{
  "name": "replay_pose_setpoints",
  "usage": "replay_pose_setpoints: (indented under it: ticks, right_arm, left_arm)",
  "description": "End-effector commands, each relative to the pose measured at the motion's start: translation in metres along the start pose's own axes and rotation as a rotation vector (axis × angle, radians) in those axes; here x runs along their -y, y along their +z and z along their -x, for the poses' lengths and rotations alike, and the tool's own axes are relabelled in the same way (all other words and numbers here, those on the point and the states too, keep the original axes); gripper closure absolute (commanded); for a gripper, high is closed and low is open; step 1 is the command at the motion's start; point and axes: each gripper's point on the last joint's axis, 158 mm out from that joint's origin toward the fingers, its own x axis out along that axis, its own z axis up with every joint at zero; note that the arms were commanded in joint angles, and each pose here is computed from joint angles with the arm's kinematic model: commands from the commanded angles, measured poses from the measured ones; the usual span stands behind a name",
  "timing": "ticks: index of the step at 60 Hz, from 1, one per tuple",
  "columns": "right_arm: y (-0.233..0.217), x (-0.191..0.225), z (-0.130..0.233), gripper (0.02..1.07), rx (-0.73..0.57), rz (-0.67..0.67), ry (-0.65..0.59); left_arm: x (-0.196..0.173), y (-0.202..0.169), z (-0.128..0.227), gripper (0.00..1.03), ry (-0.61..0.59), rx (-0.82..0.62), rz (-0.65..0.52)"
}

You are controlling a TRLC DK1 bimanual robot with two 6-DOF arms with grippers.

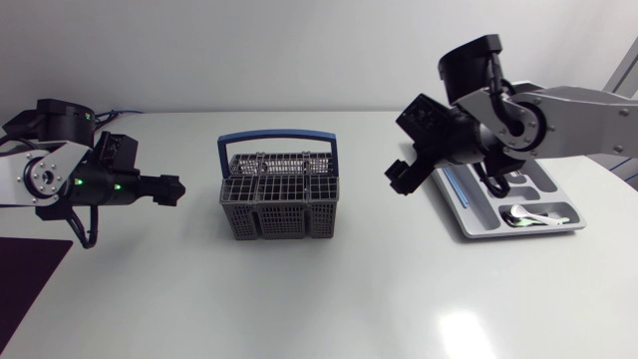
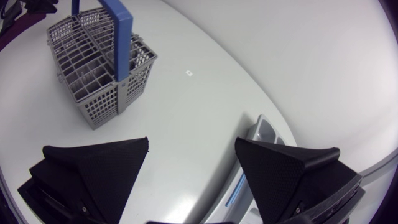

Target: Unload the cutlery basket into the drawer organizer.

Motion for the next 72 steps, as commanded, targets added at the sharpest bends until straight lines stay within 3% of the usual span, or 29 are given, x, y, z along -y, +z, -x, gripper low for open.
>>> replay_pose_setpoints:
  ticks: [1, 19, 36, 46, 54, 72]
  right_arm:
    - [-0.015, 0.017, 0.011, 0.07, 0.010, -0.075, -0.052]
    - [-0.043, 0.072, 0.049, 0.07, 0.041, -0.233, -0.226]
    - [-0.062, 0.079, 0.076, 0.07, 0.079, -0.242, -0.316]
    - [-0.079, 0.096, 0.092, 0.07, 0.127, -0.375, -0.401]
    - [-0.088, 0.095, 0.100, 0.07, 0.131, -0.390, -0.424]
    - [-0.102, 0.097, 0.132, 0.07, 0.272, -0.414, -0.551]
  left_arm:
    - [0.000, -0.006, 0.014, 0.04, 0.003, 0.009, -0.027]
    - [0.004, -0.007, 0.040, 0.04, 0.016, 0.049, -0.041]
    - [0.008, -0.010, 0.056, 0.04, 0.026, 0.073, -0.056]
    - [0.014, -0.012, 0.067, 0.04, 0.029, 0.089, -0.071]
    - [0.018, -0.013, 0.078, 0.04, 0.033, 0.113, -0.082]
    - [0.029, -0.025, 0.095, 0.04, 0.048, 0.153, -0.122]
